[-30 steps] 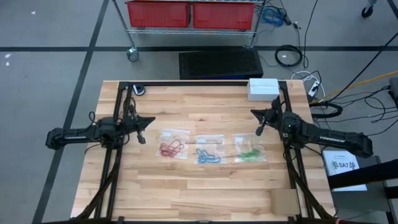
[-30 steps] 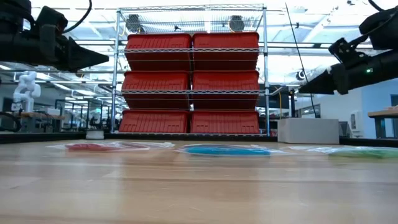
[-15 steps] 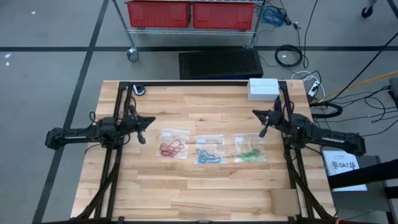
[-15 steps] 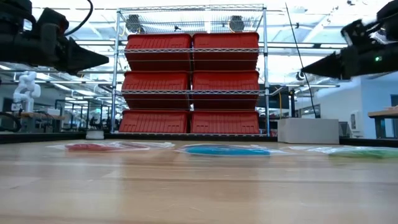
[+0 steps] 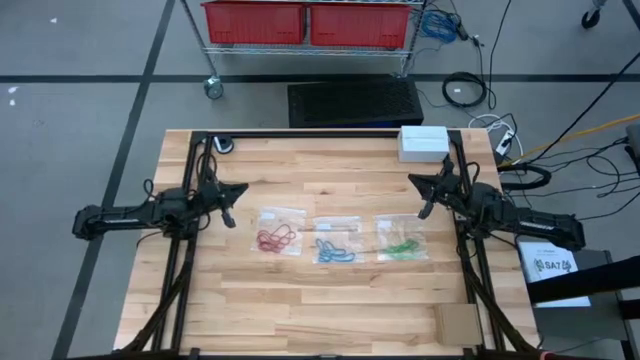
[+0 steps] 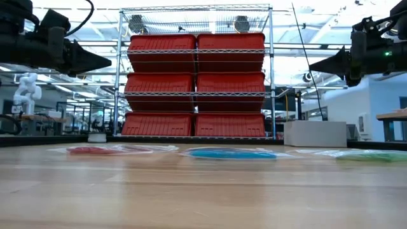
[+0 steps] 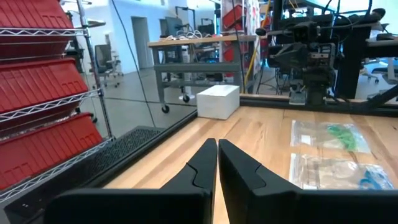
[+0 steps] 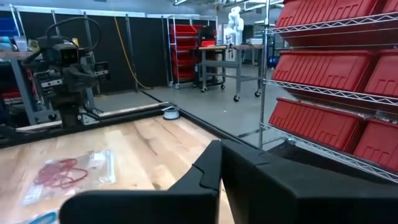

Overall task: Sort rubber bands
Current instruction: Return to Home Position

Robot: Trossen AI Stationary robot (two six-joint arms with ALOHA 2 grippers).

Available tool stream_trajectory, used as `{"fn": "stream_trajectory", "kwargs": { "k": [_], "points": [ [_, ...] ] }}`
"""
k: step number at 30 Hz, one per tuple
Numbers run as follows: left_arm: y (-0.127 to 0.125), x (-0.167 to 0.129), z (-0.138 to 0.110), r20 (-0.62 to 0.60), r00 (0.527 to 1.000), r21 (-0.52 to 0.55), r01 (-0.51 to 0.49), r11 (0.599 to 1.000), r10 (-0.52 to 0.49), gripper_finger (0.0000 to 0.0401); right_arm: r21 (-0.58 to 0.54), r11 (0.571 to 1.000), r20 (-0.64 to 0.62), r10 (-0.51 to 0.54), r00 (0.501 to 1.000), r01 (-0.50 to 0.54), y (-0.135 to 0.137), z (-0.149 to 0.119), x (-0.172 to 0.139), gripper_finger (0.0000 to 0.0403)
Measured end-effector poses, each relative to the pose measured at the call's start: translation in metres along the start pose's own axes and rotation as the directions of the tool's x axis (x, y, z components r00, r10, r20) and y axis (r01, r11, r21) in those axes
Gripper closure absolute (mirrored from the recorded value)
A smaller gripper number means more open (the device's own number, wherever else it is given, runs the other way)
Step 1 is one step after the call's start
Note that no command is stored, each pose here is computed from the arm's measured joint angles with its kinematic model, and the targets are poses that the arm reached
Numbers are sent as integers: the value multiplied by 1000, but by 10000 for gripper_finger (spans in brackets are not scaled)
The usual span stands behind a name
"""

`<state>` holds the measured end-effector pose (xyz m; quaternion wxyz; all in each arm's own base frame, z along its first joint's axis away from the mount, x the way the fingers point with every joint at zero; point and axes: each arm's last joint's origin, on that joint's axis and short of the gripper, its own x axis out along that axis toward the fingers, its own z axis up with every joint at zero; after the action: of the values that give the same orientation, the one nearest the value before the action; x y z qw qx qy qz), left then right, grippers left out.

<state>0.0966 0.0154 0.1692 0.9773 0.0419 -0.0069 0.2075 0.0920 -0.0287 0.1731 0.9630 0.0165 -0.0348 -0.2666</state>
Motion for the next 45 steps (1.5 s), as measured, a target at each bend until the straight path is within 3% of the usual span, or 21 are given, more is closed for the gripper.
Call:
{"fn": "stream_trajectory", "kwargs": {
  "k": [45],
  "points": [
    [0,0,0,2,1000,-1,0,1000,0,376,4,1000,0,0,1000,0,0,0,0,403]
  ]
}}
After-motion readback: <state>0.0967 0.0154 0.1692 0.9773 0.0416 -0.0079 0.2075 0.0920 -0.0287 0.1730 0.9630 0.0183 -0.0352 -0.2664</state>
